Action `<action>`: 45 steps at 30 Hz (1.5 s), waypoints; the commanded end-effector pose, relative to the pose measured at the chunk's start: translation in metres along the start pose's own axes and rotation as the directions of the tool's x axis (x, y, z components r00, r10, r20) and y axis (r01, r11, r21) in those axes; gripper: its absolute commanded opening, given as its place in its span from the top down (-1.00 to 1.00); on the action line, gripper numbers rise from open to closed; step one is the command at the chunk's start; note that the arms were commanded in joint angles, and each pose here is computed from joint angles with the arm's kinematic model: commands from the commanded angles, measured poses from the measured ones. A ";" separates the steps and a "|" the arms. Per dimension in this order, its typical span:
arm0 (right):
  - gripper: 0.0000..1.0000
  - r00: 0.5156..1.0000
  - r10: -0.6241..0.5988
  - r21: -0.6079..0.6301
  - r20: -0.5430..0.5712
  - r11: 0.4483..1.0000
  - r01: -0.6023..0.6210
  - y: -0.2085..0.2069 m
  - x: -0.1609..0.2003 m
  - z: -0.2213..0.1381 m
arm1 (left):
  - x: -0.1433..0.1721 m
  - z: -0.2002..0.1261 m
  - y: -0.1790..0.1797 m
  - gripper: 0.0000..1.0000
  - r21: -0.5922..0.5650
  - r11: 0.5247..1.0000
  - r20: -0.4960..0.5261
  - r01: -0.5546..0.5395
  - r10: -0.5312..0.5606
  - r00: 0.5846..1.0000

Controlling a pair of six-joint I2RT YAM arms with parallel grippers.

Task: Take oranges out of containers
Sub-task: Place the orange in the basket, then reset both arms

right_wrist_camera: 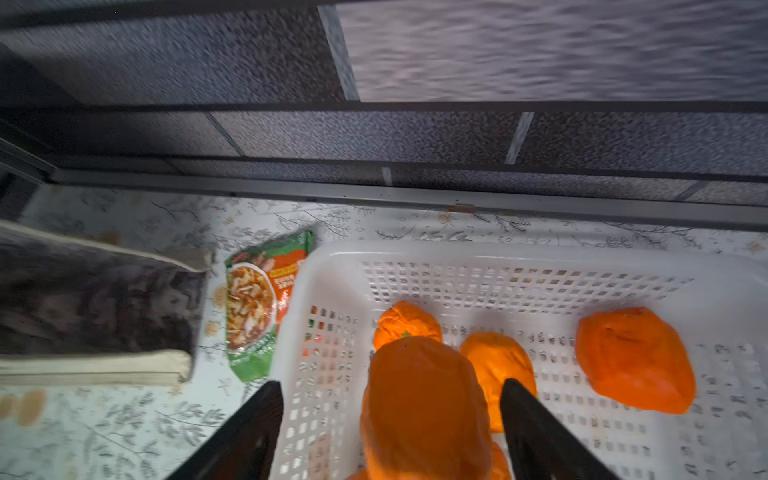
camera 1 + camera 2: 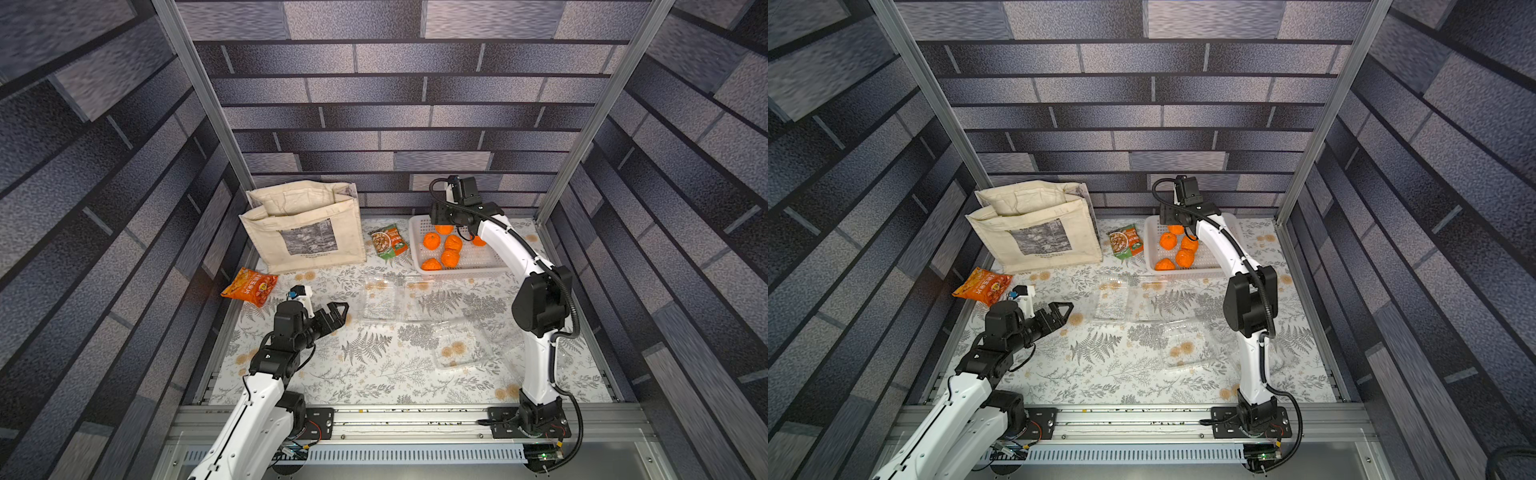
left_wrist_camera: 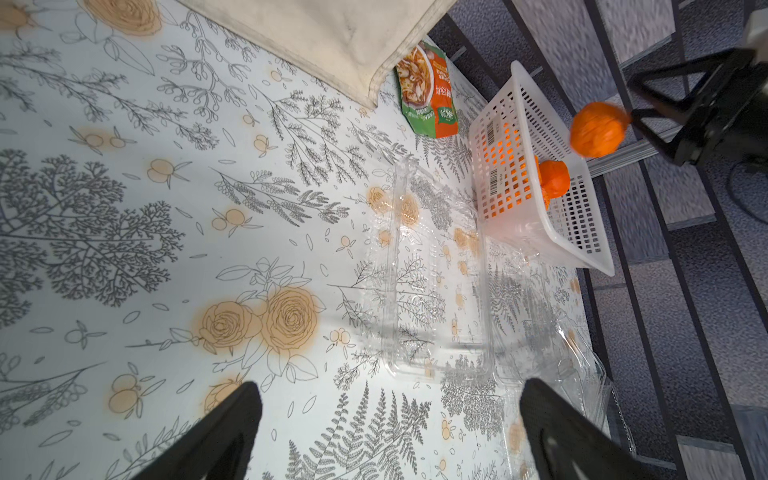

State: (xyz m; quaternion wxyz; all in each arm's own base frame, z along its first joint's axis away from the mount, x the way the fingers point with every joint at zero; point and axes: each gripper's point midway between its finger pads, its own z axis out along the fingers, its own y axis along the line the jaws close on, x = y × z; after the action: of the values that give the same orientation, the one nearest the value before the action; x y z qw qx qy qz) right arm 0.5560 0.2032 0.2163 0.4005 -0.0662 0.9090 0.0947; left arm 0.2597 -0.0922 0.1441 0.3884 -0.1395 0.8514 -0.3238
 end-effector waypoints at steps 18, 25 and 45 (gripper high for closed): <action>-1.00 0.969 0.034 0.092 0.244 0.994 -0.058 -0.049 0.094 -0.147 | -0.115 -0.006 0.078 -1.00 -0.496 0.821 0.363 -0.284 0.493 0.791; -1.00 0.934 0.038 0.276 0.355 0.950 -0.143 -0.100 0.144 -0.173 | -0.109 0.013 0.103 -1.00 -0.561 0.749 0.374 -0.351 0.608 0.700; -1.00 0.935 0.003 0.430 0.354 0.887 -0.166 -0.201 0.201 -0.088 | -0.121 0.075 0.127 -1.00 -0.437 0.804 0.261 -0.403 0.542 0.799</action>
State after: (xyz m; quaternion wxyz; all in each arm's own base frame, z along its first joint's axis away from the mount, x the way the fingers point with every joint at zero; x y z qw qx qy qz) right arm 0.3709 -0.0316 0.0809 0.5035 0.1005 0.8486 -0.1274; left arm 0.4031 0.0356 0.1032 0.5981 -0.0628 0.7988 -0.0146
